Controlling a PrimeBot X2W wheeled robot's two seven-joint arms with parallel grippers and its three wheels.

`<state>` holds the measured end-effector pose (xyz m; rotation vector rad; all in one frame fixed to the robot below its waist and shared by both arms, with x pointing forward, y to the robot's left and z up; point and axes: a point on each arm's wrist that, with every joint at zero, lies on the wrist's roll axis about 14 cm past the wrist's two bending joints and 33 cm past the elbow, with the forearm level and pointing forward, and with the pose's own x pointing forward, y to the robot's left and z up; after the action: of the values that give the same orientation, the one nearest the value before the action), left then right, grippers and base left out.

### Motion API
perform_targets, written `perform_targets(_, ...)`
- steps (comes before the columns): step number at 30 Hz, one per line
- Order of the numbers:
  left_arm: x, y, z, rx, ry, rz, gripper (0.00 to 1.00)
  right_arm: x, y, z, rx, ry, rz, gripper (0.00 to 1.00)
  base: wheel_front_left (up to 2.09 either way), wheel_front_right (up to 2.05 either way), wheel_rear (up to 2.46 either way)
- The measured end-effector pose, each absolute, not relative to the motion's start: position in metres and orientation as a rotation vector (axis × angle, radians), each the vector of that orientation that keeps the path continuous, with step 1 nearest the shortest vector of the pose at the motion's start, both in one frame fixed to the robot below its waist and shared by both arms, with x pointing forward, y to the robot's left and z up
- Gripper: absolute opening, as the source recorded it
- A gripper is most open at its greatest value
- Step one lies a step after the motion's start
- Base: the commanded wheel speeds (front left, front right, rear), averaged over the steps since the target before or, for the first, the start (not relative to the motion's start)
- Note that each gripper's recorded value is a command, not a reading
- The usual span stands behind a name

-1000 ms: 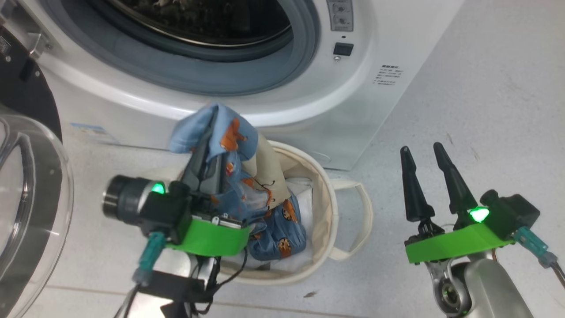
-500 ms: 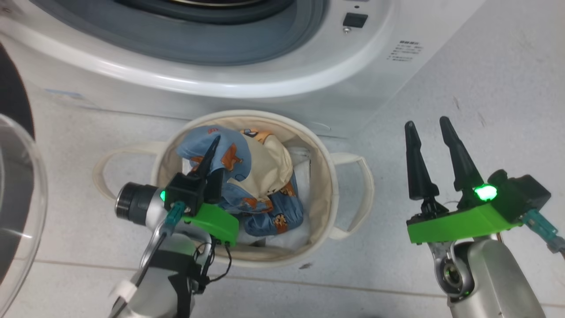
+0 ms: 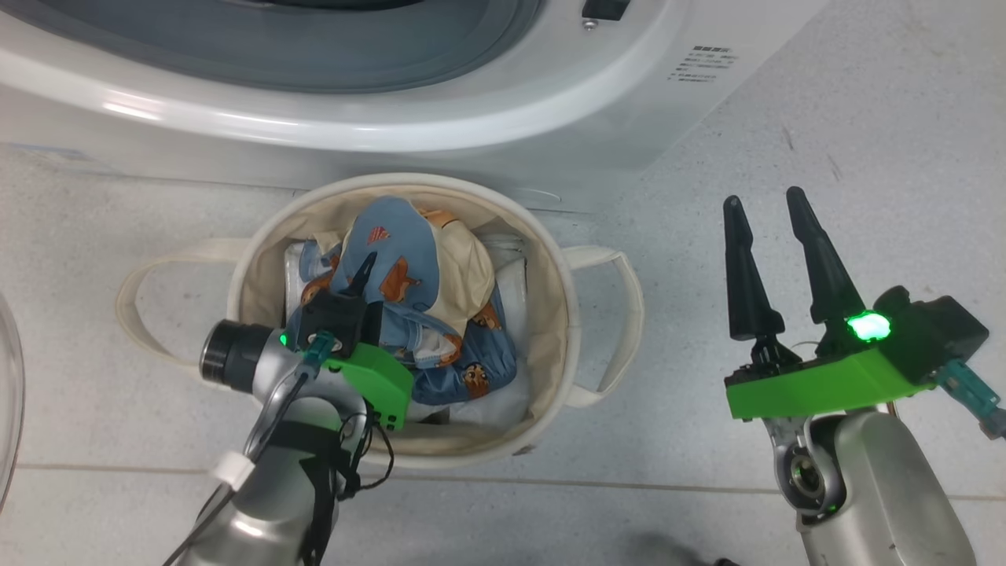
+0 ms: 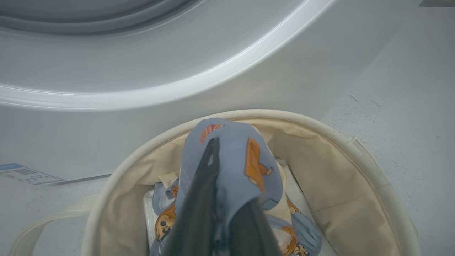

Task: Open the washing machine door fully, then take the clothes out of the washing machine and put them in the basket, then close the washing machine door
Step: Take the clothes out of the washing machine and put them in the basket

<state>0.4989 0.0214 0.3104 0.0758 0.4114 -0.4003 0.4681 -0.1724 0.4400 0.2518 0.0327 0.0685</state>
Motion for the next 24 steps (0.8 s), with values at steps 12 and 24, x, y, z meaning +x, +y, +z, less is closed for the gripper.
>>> perform_targets(12,0.490,0.038,0.310,0.130,0.447,-0.368,1.00,0.470,-0.163,0.455,0.266,-0.005,0.097,1.00,0.00,0.00,0.00)
perform_targets(24,0.469,0.053,0.359,0.101,0.332,-0.312,1.00,0.465,-0.144,0.488,0.271,-0.076,0.155,1.00,0.00,0.00,0.00)
